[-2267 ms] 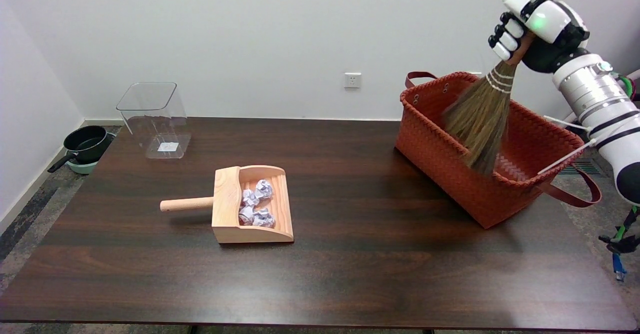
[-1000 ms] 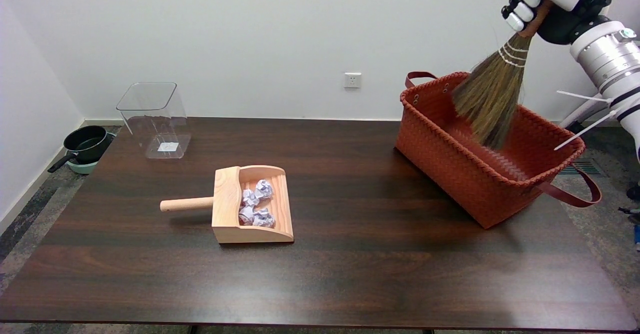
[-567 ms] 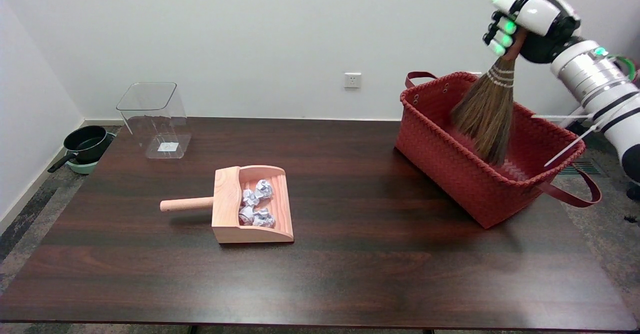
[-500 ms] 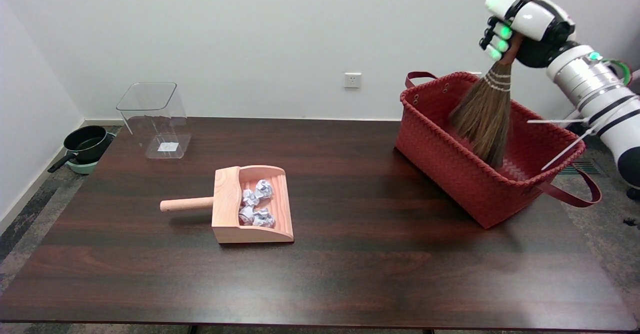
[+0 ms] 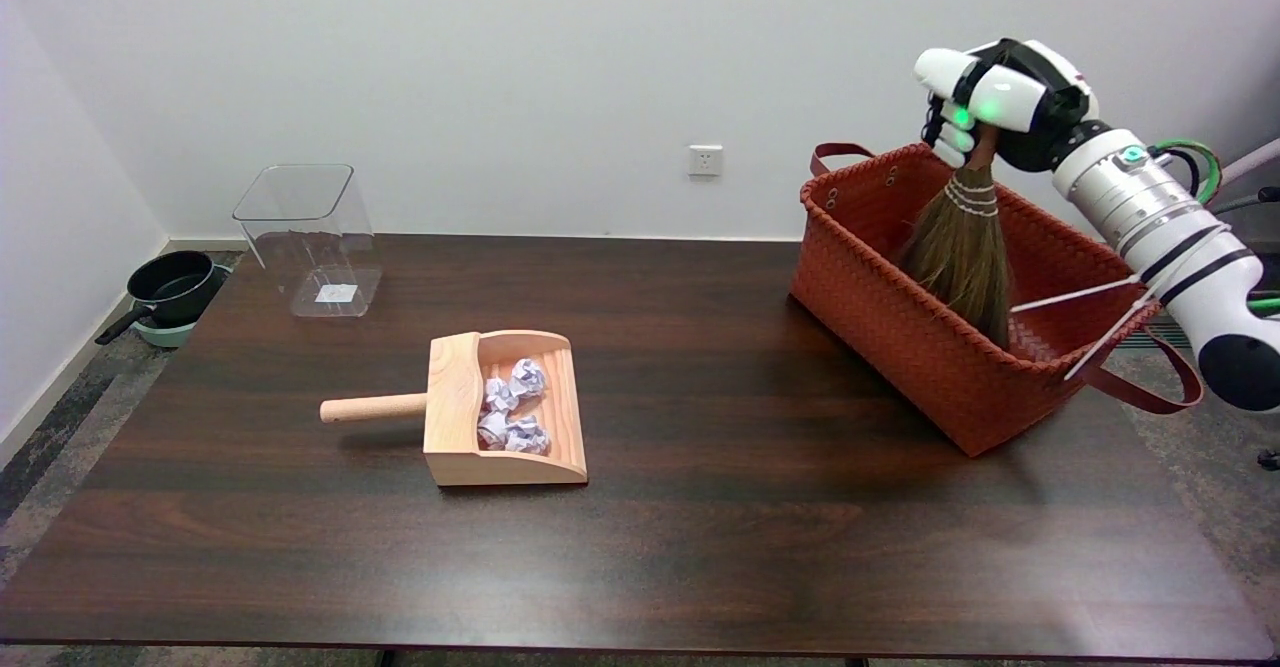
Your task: Place the broom in the basket.
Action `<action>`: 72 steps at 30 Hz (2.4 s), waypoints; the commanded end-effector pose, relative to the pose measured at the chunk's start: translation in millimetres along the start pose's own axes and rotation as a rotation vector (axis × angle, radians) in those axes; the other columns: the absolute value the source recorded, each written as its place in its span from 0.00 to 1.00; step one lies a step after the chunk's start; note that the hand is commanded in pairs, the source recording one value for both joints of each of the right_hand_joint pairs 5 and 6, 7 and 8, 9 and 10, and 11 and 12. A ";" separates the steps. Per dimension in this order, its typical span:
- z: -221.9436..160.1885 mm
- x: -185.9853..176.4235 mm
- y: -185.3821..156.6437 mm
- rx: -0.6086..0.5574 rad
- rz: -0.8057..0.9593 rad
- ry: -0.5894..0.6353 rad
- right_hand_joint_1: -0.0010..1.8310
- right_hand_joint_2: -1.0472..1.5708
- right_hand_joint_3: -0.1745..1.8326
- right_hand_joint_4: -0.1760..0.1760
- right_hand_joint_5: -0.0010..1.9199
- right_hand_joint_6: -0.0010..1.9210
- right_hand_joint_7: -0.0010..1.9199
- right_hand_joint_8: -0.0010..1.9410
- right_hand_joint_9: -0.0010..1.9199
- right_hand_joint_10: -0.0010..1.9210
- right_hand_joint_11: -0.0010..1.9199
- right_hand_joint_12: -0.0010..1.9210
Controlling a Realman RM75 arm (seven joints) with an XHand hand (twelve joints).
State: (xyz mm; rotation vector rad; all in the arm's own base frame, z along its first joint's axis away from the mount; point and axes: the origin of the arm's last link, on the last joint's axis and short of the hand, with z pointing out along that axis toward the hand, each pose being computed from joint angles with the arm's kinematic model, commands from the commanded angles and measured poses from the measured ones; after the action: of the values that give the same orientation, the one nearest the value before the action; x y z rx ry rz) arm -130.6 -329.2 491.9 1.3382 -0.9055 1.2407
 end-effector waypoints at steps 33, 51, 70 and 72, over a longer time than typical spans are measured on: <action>0.1 23.9 -10.7 0.078 -0.135 0.026 0.57 0.98 0.43 0.50 0.98 0.98 0.93 0.92 0.95 0.95 0.87 0.87; -19.7 -18.1 50.3 -0.012 0.021 -0.028 0.55 1.00 0.44 0.50 0.99 0.99 0.93 0.92 0.96 0.96 0.88 0.88; -29.6 -33.7 71.8 -0.027 0.026 -0.072 0.55 1.00 0.44 0.50 1.00 1.00 0.94 0.93 0.96 0.96 0.88 0.88; -30.2 -33.8 71.5 -0.017 0.028 -0.071 0.55 0.99 0.44 0.50 0.99 0.99 0.94 0.93 0.97 0.97 0.89 0.89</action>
State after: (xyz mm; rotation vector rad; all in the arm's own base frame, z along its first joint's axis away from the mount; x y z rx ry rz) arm -192.7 -319.9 480.1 1.3566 -0.9491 1.2036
